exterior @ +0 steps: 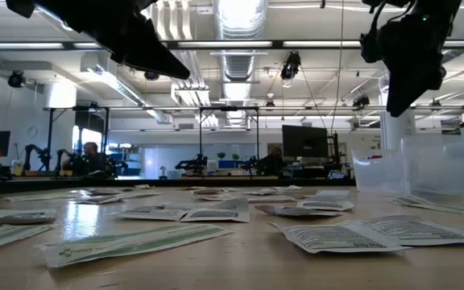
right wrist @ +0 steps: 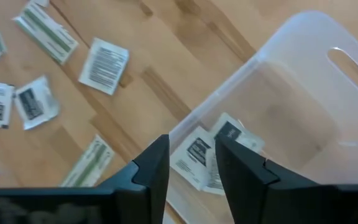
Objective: Pick & Place First Aid Supplies
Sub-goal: Put the bandage pack into the bottom bin
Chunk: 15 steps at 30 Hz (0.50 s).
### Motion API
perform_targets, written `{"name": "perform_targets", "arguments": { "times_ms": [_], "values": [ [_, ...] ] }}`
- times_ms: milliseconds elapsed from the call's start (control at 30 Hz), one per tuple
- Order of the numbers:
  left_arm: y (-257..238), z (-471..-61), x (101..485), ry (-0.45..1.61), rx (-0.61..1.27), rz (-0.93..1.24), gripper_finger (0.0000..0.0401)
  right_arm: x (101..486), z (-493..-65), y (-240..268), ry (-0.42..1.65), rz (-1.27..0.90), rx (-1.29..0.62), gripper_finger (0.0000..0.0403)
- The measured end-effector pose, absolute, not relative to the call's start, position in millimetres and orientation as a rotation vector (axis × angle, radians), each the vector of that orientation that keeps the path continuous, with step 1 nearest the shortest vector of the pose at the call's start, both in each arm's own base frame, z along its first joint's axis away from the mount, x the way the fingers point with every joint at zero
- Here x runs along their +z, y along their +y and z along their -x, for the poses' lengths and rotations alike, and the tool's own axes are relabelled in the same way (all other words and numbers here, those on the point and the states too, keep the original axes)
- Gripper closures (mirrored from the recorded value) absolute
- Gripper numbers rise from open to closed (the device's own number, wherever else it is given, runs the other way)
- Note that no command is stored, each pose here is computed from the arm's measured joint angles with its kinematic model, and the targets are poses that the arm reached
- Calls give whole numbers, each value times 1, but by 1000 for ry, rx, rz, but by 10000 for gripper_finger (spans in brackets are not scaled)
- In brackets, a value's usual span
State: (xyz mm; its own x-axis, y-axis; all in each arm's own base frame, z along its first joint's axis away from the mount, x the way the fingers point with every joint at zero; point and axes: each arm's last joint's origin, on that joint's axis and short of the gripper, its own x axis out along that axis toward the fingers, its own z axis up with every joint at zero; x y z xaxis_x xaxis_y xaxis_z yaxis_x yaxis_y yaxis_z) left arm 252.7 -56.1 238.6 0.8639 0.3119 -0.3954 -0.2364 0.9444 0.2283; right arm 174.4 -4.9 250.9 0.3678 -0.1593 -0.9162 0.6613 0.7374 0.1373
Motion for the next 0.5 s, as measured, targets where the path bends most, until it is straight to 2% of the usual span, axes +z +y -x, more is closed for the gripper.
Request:
{"name": "perform_targets", "arguments": {
  "times_ms": [267, 500],
  "values": [
    [-51, -251, 236, 456, 385, -104, 198, 258, -177, 7, 1052, -541, -511, 291],
    [-37, -248, 239, 576, 447, -25, 192, 261, -183, 22, 973, -498, -448, 301]
  ]
}}
